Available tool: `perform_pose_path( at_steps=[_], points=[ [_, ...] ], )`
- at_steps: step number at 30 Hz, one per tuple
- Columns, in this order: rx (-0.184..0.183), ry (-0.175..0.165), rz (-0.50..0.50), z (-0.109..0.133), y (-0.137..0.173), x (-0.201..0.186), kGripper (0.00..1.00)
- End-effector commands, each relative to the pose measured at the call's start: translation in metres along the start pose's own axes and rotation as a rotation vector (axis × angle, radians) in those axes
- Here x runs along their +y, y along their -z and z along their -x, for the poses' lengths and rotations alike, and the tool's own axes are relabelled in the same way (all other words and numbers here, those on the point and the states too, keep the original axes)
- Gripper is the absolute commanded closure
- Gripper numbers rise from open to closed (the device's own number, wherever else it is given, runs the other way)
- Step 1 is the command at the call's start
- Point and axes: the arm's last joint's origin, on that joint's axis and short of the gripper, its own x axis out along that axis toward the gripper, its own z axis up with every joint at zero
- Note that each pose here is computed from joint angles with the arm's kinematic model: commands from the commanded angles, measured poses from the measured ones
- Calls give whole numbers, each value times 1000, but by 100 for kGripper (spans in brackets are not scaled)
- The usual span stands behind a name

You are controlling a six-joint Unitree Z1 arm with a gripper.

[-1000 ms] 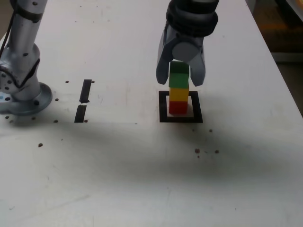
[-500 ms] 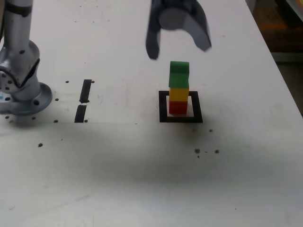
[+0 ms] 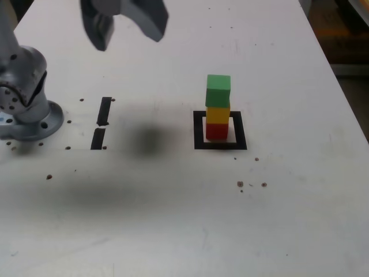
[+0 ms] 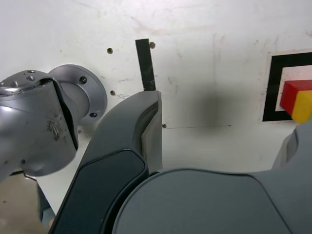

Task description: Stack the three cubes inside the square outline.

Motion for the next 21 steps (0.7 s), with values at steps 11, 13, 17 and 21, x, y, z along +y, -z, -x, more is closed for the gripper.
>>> perform_pose_path(
  at_steps=[11, 13, 17, 21],
  points=[
    [85, 42, 36, -81, 20, -5, 8],
    [85, 43, 40, -83, 23, -4, 8],
    [88, 46, 47, -91, 26, -4, 8],
    [99, 58, 54, -104, 30, -4, 8]
  ],
)
